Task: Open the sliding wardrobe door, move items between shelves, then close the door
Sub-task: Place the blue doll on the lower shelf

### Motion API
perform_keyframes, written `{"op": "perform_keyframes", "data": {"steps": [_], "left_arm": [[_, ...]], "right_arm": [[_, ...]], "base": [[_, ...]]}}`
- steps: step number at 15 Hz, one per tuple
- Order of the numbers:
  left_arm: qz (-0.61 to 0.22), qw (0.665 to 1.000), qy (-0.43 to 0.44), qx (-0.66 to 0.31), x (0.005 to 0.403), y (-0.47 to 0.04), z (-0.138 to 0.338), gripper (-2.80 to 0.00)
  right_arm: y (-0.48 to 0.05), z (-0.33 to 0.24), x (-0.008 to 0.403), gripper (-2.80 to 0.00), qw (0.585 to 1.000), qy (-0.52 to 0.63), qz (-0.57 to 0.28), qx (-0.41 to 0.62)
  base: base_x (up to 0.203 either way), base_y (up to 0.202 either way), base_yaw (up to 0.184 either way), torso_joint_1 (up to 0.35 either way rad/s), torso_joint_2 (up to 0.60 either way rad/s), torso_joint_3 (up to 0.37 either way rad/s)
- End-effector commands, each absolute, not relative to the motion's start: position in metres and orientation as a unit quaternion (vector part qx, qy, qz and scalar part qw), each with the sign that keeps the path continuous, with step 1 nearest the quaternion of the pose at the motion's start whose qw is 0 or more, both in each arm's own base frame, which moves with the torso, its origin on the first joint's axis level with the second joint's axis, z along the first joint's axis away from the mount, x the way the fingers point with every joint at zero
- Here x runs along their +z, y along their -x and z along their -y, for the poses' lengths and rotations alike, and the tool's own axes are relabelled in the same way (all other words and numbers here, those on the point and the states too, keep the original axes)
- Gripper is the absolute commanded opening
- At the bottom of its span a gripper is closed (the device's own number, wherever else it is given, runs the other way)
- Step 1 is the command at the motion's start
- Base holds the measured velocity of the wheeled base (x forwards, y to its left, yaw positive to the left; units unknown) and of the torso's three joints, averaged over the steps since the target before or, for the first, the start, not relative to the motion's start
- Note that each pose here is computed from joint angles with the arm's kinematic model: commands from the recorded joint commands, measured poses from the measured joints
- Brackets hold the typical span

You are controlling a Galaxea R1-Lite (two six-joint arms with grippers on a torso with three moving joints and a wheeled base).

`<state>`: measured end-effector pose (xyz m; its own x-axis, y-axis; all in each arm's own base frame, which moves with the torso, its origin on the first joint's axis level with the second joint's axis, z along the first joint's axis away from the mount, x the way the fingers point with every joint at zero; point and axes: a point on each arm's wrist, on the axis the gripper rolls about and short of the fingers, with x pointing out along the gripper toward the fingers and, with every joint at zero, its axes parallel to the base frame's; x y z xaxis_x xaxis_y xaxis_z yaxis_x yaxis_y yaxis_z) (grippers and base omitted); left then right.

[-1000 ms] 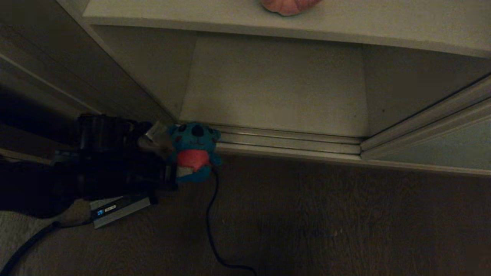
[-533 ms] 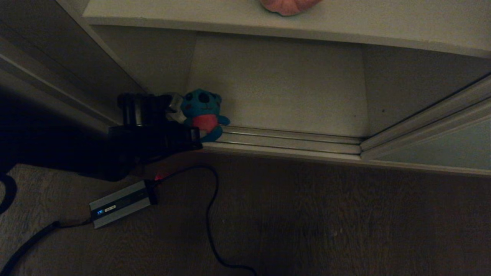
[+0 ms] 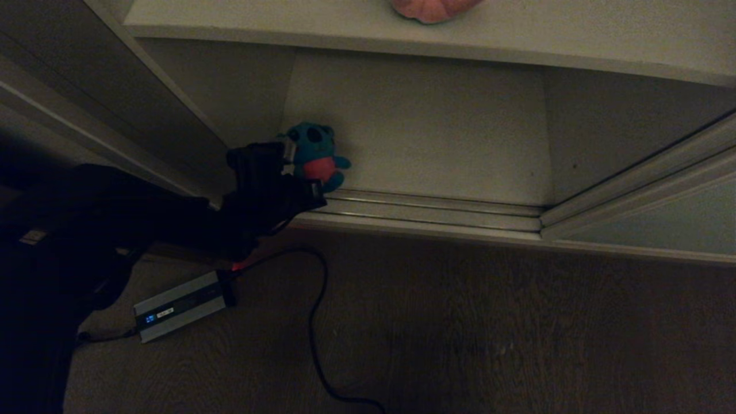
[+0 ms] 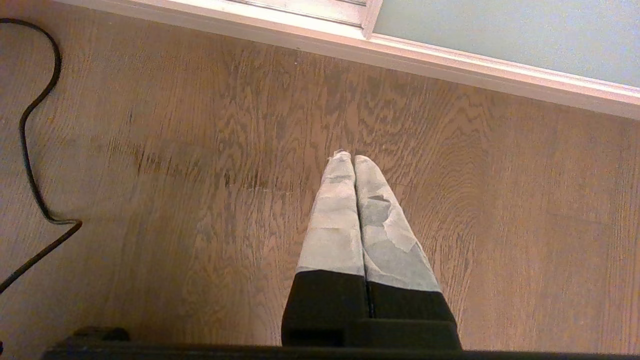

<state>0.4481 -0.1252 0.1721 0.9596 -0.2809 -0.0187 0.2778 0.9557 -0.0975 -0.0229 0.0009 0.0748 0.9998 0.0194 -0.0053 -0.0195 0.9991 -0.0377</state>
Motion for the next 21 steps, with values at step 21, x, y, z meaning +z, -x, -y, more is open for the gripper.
{"op": "perform_keyframes", "data": {"steps": [21], "left_arm": [[0.075,0.989,0.059,-0.109,0.146,-0.514,0.150,-2.80]], "right_arm": [[0.023,-0.001,0.074,-2.80,1.000,0.019,-0.004,0.010]], "base": [[0.000,0.000,0.000,0.000,0.00,0.000]]}}
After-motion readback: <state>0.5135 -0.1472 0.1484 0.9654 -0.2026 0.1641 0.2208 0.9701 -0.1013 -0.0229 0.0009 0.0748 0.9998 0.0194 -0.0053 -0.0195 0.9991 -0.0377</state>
